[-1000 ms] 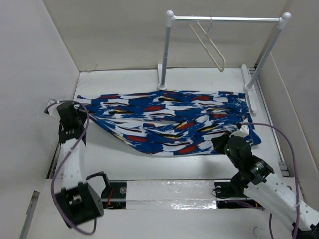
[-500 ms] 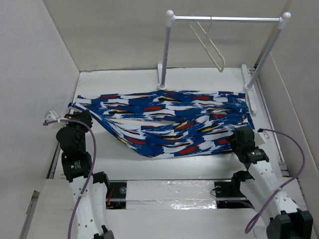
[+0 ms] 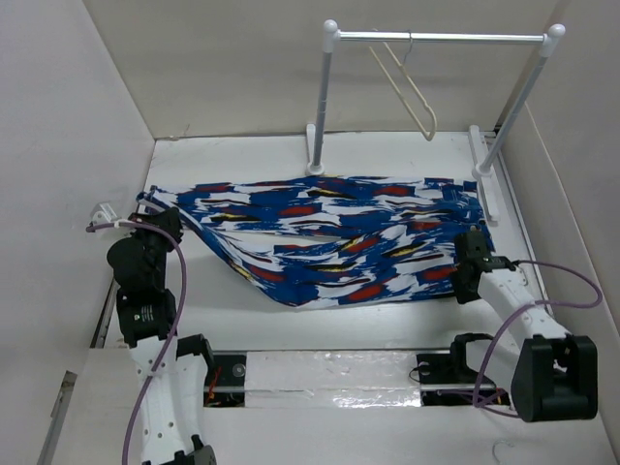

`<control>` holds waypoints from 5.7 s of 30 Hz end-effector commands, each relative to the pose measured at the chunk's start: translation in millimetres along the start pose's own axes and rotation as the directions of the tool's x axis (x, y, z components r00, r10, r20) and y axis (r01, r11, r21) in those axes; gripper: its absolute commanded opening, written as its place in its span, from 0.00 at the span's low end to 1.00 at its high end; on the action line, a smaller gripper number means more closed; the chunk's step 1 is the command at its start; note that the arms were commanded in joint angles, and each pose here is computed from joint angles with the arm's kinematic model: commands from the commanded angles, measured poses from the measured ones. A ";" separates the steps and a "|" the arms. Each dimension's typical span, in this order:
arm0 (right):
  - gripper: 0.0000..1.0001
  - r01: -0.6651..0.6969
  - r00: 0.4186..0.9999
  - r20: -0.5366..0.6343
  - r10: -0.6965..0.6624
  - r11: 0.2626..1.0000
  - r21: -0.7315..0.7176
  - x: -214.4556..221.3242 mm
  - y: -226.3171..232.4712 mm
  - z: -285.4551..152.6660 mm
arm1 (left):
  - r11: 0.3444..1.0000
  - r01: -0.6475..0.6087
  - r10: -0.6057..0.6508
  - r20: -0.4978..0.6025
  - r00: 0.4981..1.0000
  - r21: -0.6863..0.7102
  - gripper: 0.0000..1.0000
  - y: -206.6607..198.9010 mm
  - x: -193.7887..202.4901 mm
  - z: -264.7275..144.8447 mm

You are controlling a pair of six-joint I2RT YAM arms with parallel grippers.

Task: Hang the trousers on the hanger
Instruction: Fold the trousers at the center of the board.

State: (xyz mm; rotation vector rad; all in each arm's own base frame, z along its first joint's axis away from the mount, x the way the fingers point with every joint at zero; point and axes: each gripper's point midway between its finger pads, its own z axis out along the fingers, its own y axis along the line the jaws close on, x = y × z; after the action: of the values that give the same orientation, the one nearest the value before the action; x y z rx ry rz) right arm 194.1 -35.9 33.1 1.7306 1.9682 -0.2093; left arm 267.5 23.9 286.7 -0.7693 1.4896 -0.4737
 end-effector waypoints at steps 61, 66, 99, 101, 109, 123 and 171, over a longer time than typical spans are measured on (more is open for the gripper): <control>0.00 0.593 0.775 0.493 -0.394 0.724 -0.353 -156.2 253.7 -82.3 | 0.708 -0.174 0.132 -0.114 0.985 -0.685 0.00 139.3 -6.7 161.4; 0.00 0.591 0.783 0.470 -0.407 0.723 -0.358 -157.6 274.6 -61.8 | 0.684 -0.213 0.138 -0.163 0.977 -0.698 0.00 151.2 6.2 193.4; 0.00 0.609 0.793 0.492 -0.359 0.435 -0.664 -47.1 237.4 -119.0 | 0.726 -0.371 0.169 -0.373 0.912 -0.578 0.61 136.6 89.9 238.0; 0.00 0.626 0.774 0.477 -0.416 0.396 -0.672 -25.6 218.1 -119.0 | 0.730 -0.367 0.139 -0.400 0.906 -0.576 0.61 144.8 98.3 241.1; 0.30 0.649 0.686 0.485 -0.543 0.154 -0.745 45.5 181.9 -137.7 | 0.765 -0.309 0.047 -0.430 0.902 -0.566 0.59 159.4 114.4 247.5; 0.27 0.685 0.535 0.504 -0.678 -0.001 -0.729 146.2 166.7 -145.6 | 0.784 -0.255 -0.012 -0.425 0.905 -0.566 0.33 168.8 137.1 267.5; 0.57 0.740 0.580 0.465 -0.670 0.194 -0.644 92.8 128.6 -115.5 | 0.540 -0.406 0.163 -0.381 0.910 -0.737 0.92 208.1 57.1 191.8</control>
State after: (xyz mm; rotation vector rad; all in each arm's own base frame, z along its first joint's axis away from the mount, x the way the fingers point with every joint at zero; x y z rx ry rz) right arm 288.8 135.1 109.9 0.0363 2.1668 0.3048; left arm 422.6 144.5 55.3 -1.1645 2.1724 0.4045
